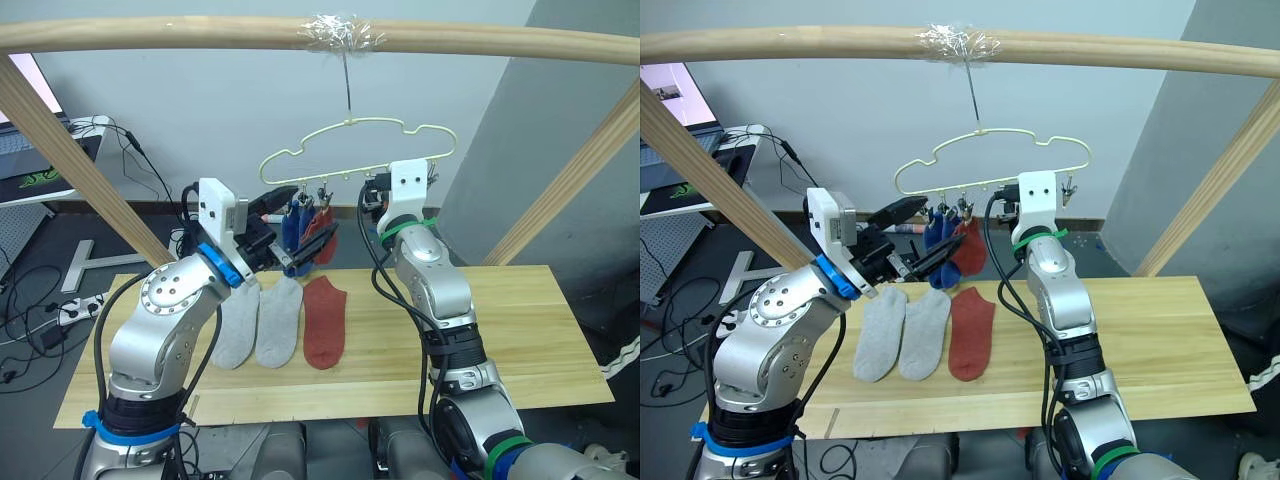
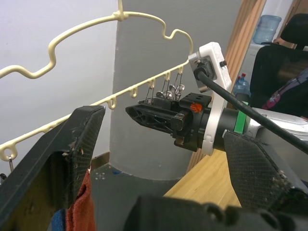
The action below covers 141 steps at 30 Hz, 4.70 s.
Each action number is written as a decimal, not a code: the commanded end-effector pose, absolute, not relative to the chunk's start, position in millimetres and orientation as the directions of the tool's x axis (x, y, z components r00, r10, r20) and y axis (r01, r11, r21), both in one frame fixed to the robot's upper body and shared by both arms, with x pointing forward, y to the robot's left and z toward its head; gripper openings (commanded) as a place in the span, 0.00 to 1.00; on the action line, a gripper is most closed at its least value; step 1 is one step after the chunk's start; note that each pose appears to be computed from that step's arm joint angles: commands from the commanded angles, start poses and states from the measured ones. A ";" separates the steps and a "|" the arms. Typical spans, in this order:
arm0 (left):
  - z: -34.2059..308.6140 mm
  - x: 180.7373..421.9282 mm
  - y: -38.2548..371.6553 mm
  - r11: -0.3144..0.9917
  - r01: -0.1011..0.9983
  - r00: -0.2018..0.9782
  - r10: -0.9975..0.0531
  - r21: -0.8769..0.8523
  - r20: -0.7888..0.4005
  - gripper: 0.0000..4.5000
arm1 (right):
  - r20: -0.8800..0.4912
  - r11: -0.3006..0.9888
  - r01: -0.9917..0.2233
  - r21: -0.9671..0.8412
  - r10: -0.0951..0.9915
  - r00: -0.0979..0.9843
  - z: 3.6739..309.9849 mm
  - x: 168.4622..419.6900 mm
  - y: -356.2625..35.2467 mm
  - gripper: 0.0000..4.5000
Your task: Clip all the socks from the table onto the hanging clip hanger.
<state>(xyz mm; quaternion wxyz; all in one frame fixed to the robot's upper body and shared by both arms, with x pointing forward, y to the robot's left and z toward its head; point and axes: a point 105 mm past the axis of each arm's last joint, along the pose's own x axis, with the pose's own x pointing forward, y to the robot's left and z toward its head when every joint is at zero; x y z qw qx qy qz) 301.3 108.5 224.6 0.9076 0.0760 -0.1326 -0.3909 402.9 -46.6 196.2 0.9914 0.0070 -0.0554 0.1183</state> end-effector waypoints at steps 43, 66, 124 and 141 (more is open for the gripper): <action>-12.9 340.7 88.0 0.750 0.597 0.777 -0.451 0.285 -0.439 1.00 | 0.068 0.966 -0.258 0.014 0.256 0.964 211.4 384.1 -72.9 0.00; -6.6 315.4 55.3 0.642 0.759 0.629 -0.677 0.111 -0.383 0.01 | 0.029 0.965 -0.253 0.075 0.251 0.967 215.6 386.1 -99.4 0.00; 141.1 337.1 12.6 0.657 0.733 0.615 -0.751 0.176 0.241 0.32 | -0.099 0.846 -0.462 0.265 0.501 0.860 248.1 316.7 -138.6 1.00; 176.5 327.8 98.2 0.617 0.725 0.611 -0.781 0.306 0.127 0.99 | 0.147 0.969 -0.228 -0.094 0.240 0.960 206.5 322.4 -95.7 0.72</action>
